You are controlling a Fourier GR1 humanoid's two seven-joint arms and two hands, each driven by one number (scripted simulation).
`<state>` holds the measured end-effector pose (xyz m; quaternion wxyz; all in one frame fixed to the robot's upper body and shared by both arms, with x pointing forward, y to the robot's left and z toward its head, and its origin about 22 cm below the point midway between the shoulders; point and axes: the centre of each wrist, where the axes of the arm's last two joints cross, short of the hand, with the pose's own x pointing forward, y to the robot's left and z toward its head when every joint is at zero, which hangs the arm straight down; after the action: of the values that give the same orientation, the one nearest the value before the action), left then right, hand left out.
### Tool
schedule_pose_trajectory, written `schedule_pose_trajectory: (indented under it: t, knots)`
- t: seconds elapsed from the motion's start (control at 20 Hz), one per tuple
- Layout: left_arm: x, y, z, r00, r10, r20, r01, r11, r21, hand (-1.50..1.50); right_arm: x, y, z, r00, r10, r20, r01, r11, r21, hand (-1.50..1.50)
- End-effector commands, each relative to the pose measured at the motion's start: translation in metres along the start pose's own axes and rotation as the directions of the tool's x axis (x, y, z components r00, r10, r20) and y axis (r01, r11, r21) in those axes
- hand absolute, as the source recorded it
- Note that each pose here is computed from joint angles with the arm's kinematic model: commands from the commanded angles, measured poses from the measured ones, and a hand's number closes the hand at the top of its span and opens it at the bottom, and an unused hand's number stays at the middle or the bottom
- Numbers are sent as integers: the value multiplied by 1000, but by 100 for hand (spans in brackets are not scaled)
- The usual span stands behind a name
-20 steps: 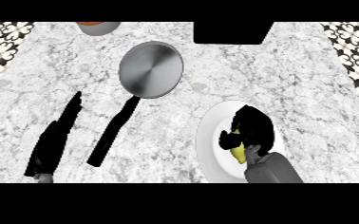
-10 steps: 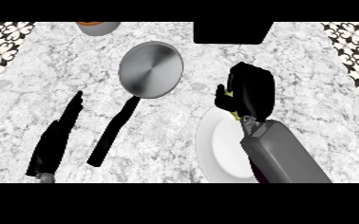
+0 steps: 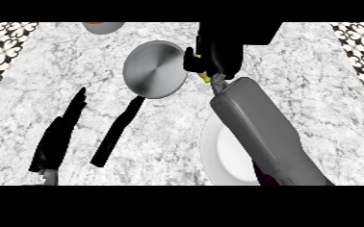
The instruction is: Pick the lemon from the plate and place it in the pan
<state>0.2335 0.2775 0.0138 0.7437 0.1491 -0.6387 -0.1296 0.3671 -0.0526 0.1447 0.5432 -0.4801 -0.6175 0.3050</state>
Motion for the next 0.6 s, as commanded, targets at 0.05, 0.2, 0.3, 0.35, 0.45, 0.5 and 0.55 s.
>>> schedule_pose_trajectory:
  t: [0.05, 0.2, 0.3, 0.35, 0.45, 0.5, 0.55]
  knots:
    - [-6, 7, 3, 1000, -8, 25, 9, 1000, -20, 0, 24, 7, -29, 995, -96, -9, 96, 995, 36, 150]
    - [14, 7, -6, 999, -25, 43, 26, 999, -23, 0, 15, 27, -34, 990, -137, -40, 139, 989, 56, 150]
    - [11, -16, -4, 1000, -2, 23, 3, 999, -49, 0, 11, 27, -46, 983, -173, -68, 178, 981, 83, 150]
    - [12, -11, -9, 999, -6, 53, 9, 998, -66, 0, 19, 27, -46, 984, -164, -66, 169, 982, 83, 150]
    - [12, -15, -13, 999, -7, 49, 10, 998, -67, 0, 6, 41, -49, 989, -127, -80, 135, 984, 116, 150]
    - [5, -19, -8, 999, 9, 46, -6, 997, -78, 0, 10, 40, -49, 986, -138, -87, 150, 979, 139, 150]
    - [9, -21, -12, 998, -9, 58, 13, 997, -70, 0, 10, 39, -53, 987, -131, -91, 144, 977, 157, 150]
